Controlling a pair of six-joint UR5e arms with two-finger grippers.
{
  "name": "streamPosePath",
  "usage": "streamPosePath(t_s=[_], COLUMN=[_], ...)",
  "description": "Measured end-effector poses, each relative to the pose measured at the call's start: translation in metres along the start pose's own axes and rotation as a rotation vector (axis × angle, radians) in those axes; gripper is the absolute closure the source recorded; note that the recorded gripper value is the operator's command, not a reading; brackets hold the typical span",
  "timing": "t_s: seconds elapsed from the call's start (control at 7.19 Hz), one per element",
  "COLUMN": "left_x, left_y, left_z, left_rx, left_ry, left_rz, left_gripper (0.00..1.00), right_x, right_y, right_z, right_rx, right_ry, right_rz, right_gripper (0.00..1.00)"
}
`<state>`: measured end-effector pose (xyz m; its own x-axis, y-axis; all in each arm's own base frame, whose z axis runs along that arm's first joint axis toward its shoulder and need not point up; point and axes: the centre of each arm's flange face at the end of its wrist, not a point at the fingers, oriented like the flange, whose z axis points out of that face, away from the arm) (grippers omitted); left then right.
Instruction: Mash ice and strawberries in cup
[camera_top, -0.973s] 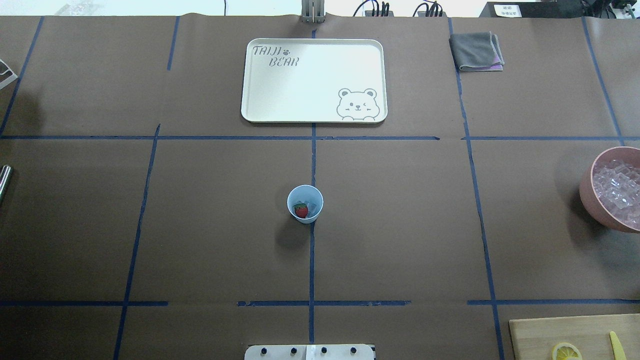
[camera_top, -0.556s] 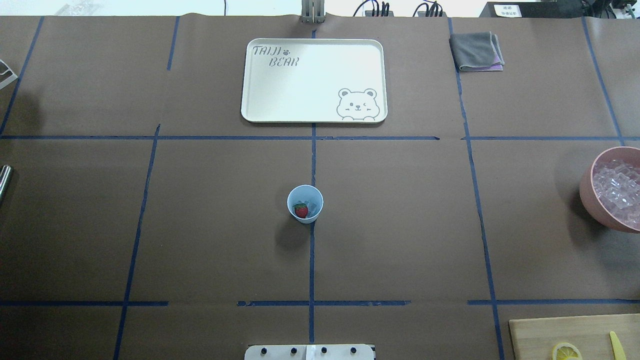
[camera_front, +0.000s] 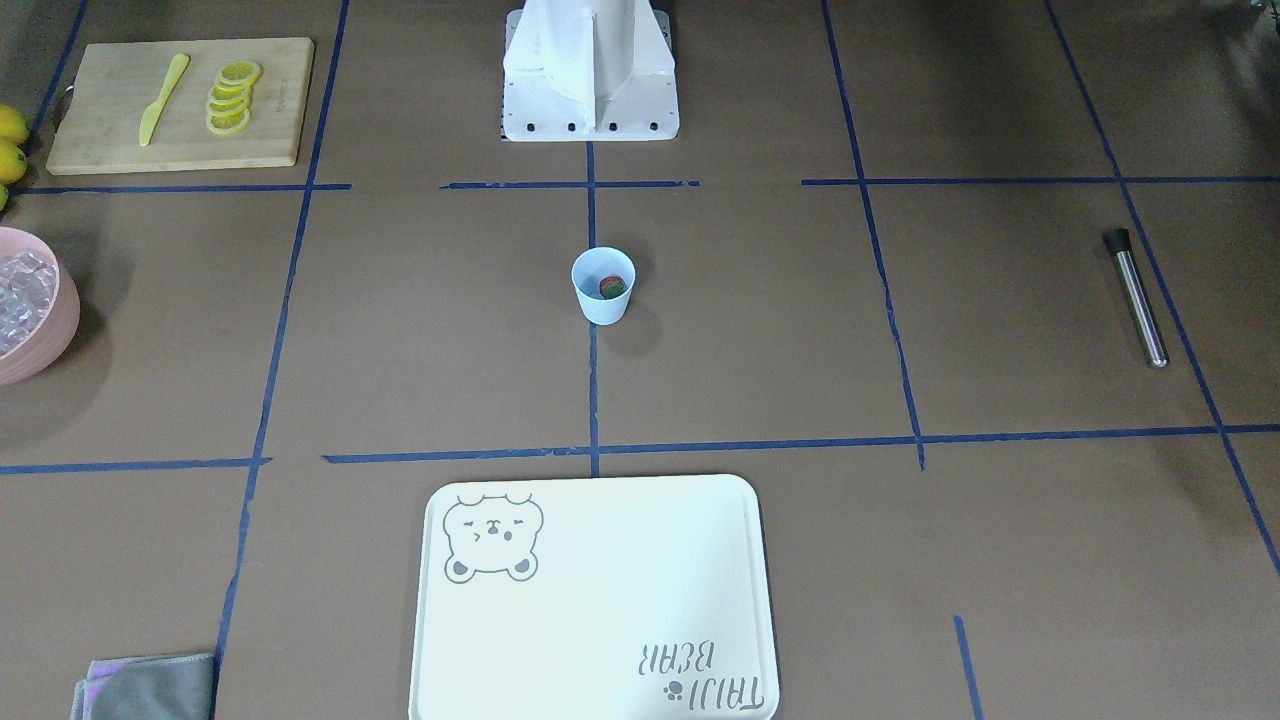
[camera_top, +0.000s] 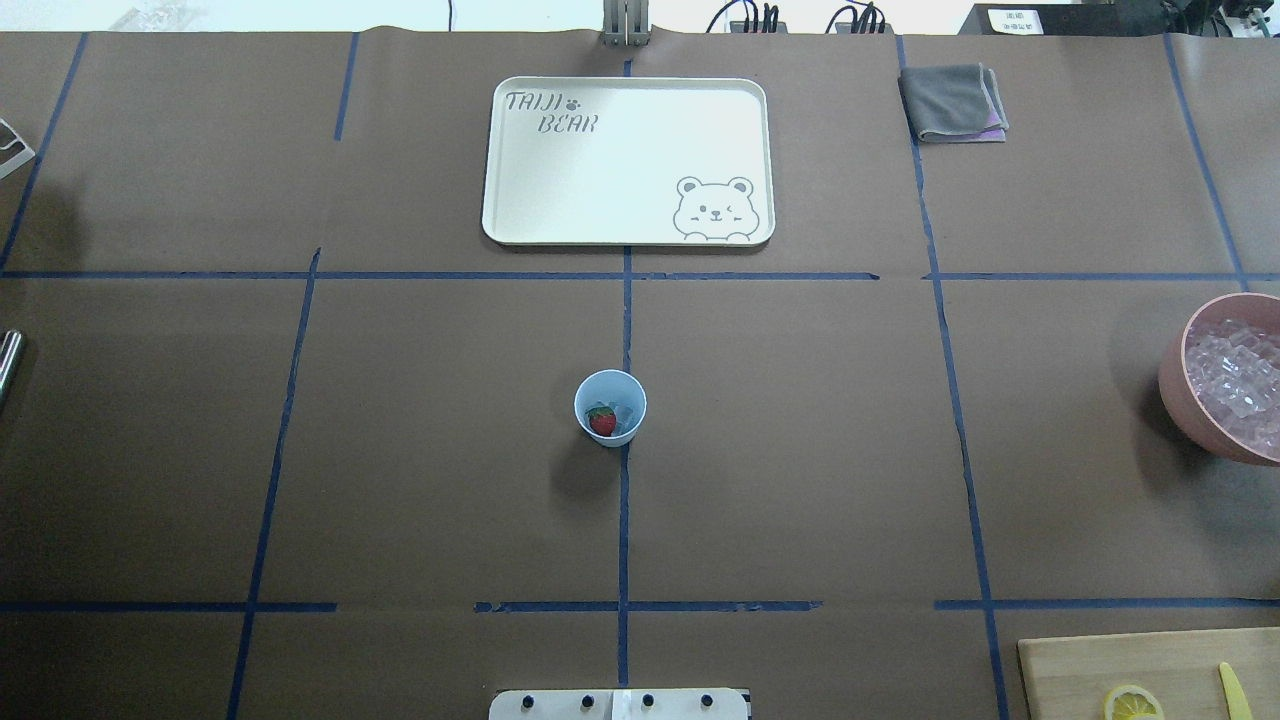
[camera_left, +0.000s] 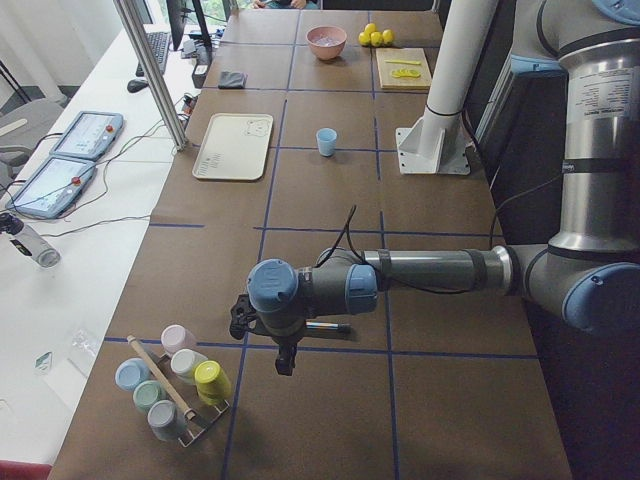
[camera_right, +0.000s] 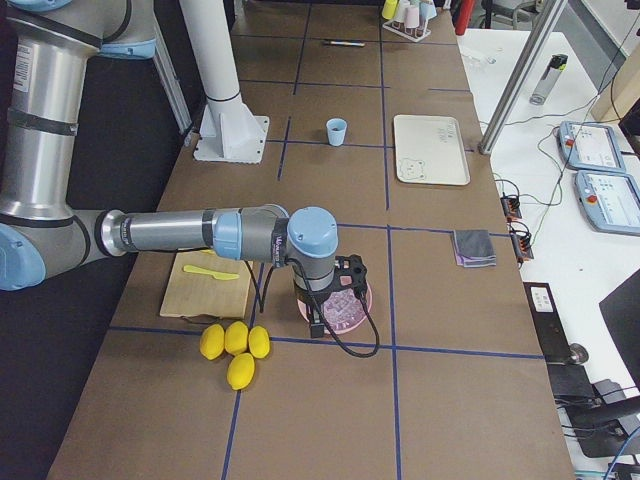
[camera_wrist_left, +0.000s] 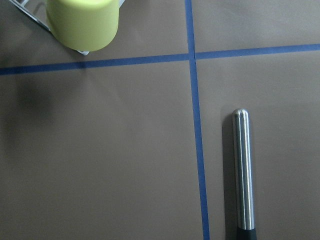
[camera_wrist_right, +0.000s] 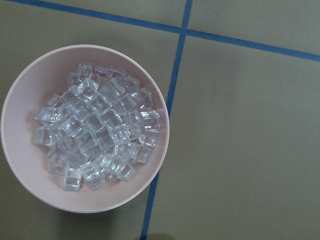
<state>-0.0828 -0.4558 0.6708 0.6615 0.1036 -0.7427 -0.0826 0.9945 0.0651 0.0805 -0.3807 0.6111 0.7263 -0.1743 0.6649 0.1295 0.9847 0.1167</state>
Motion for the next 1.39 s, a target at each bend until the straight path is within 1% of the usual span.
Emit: streamPosePath(t_s=[0.7, 1.39], left_x=[-0.0026, -0.0019], left_y=[0.0044, 0.0053], left_z=[0.0024, 0.0024], left_rx=[-0.006, -0.005], left_ry=[-0.005, -0.002], left_rz=[-0.002, 0.001], left_gripper=[0.0, 0.0], right_x=[0.0008, 0.0], right_y=[0.0005, -0.0084], right_z=[0.0012, -0.0013], right_rx=[-0.003, 0.004], right_ry=[-0.002, -0.001], right_rz=[0.015, 0.013], right_gripper=[0.01, 0.01])
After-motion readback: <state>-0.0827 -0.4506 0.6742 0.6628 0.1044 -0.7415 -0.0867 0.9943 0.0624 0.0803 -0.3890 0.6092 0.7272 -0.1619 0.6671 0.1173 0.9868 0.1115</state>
